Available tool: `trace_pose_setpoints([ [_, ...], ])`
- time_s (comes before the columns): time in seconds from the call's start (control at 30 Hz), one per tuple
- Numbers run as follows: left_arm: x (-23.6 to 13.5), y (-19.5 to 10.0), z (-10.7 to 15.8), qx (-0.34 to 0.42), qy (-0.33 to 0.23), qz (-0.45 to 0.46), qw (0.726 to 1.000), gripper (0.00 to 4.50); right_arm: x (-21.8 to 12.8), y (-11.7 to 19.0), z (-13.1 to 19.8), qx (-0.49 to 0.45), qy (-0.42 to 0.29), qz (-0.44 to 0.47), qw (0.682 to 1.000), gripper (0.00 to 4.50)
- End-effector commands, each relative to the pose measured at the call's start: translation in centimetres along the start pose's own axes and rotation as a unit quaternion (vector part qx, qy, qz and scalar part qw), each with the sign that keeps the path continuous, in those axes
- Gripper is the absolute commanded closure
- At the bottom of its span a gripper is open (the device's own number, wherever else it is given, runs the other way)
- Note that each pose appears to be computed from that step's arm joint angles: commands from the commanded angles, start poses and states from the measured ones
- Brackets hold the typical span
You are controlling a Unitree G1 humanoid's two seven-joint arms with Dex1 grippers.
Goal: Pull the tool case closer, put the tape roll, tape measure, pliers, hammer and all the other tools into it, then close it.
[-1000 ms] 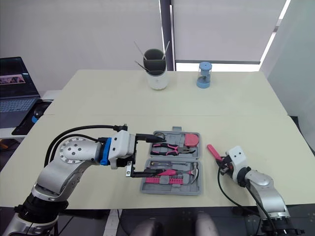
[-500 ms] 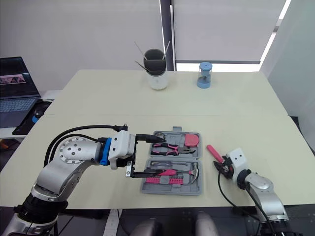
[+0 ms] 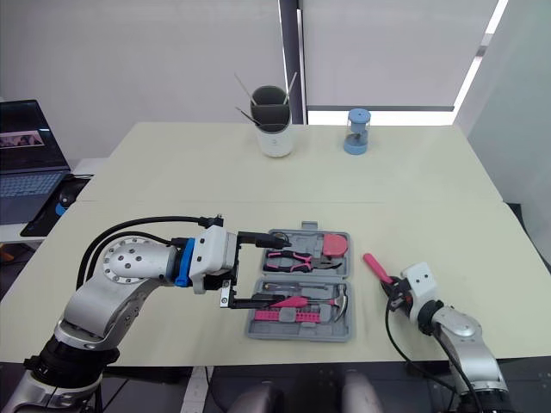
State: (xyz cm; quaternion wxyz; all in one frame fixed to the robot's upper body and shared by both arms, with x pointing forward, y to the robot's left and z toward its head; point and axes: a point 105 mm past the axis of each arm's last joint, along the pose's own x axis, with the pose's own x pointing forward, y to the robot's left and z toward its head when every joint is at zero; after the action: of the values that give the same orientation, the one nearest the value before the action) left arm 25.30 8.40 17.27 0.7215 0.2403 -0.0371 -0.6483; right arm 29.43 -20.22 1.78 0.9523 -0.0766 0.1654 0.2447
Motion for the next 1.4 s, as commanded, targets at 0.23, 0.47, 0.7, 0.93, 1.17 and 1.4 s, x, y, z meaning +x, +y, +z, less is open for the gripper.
trace_pose_setpoints([
  [0.23, -1.5, 0.3, 0.3, 0.002, -0.02, 0.025, 0.999, 0.0, -2.1, 0.4, 3.9, -0.124, -0.004, 0.052, 0.991, 3.85],
  [0.47, -5.2, -0.3, -1.7, -0.029, 0.003, 0.013, 0.999, 0.0, -3.6, 5.5, 8.6, -0.199, 0.033, 0.209, 0.957, 3.85],
  [0.7, -7.6, -1.2, -2.1, -0.027, 0.037, -0.027, 0.999, 0.0, -2.5, 10.2, 10.2, -0.234, 0.071, 0.292, 0.925, 3.85],
  [0.93, -9.2, -2.3, -2.2, -0.025, 0.07, -0.067, 0.995, 0.0, -1.7, 13.0, 10.2, -0.282, 0.108, 0.332, 0.894, 3.85],
  [1.17, -10.2, -3.5, -3.4, -0.02, 0.108, -0.1, 0.989, 0.0, -0.5, 16.3, 9.1, -0.28, 0.124, 0.35, 0.885, 3.85],
  [1.4, -9.8, -3.8, -3.5, -0.018, 0.103, -0.115, 0.988, 0.0, 0.9, 18.0, 8.9, -0.289, 0.128, 0.363, 0.877, 3.85],
])
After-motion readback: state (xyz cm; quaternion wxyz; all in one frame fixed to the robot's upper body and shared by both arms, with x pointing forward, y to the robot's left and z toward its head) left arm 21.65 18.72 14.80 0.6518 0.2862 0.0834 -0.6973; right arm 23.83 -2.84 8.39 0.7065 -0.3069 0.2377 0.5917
